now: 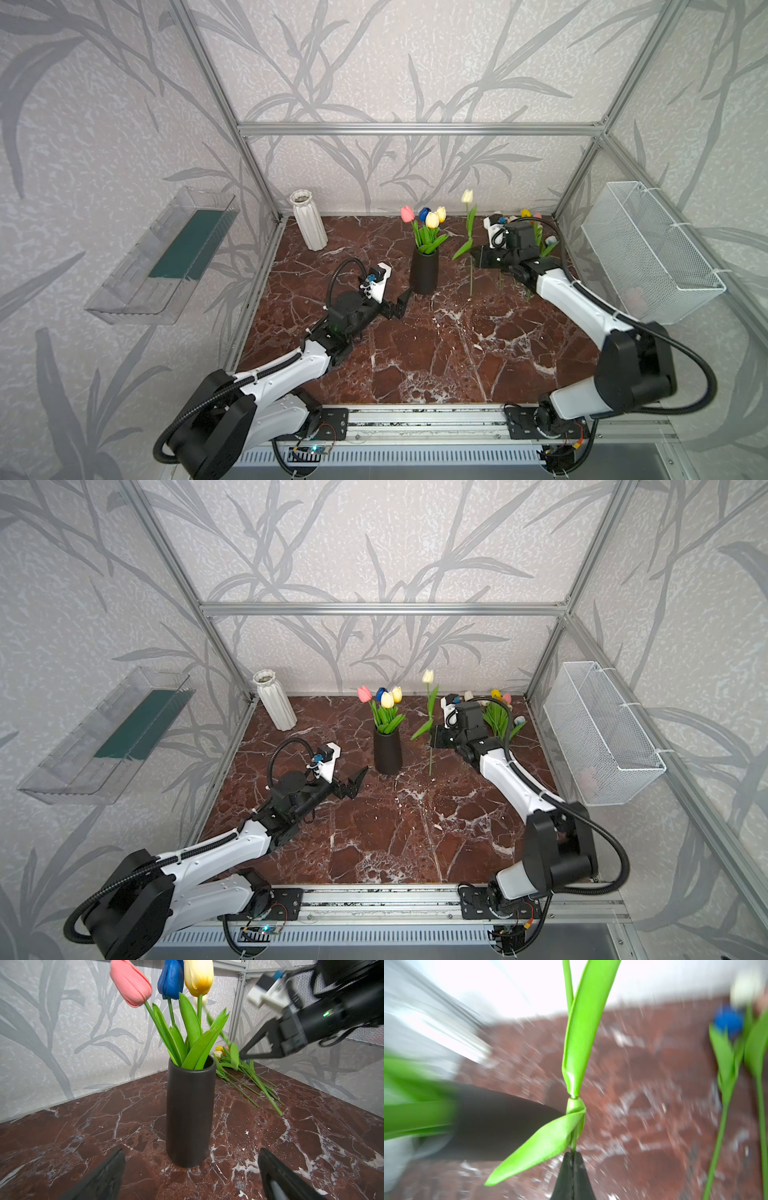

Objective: Arrange the flowers into the vase
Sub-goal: 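Lift the cream tulip upright and carry it over the brown vase, then lower the cream tulip stem into the brown vase with the right gripper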

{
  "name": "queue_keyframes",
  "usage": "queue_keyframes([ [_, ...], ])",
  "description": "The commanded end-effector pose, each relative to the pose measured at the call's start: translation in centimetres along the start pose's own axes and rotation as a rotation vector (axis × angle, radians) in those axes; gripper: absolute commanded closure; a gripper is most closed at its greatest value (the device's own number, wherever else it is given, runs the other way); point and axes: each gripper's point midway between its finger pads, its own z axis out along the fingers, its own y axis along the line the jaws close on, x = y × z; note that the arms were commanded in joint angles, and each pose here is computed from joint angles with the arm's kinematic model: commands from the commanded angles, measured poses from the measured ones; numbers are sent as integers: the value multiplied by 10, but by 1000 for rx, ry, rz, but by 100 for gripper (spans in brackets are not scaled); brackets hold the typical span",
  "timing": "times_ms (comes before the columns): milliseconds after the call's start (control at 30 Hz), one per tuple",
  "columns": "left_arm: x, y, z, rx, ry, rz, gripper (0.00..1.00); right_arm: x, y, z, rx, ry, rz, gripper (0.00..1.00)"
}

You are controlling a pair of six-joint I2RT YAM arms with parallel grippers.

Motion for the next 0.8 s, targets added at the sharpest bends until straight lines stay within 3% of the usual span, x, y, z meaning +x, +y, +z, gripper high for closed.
queue_keyframes([
  [0, -14, 2, -2, -17, -50, 21, 0, -61, 77, -44, -336, -378, -121, 100],
  [167, -14, 2, -3, -15, -56, 18, 1, -67, 129, -81, -541, -587, -241, 100],
  [300, -12, 2, -3, -13, -54, 15, 0, -65, 152, -74, -594, -665, -293, 100],
  [533, -13, 2, -5, -15, -50, 21, 1, -71, 162, -35, -509, -726, -360, 100],
  [767, -12, 6, -11, -38, -45, 31, 1, -81, 161, -20, -411, -782, -385, 100],
])
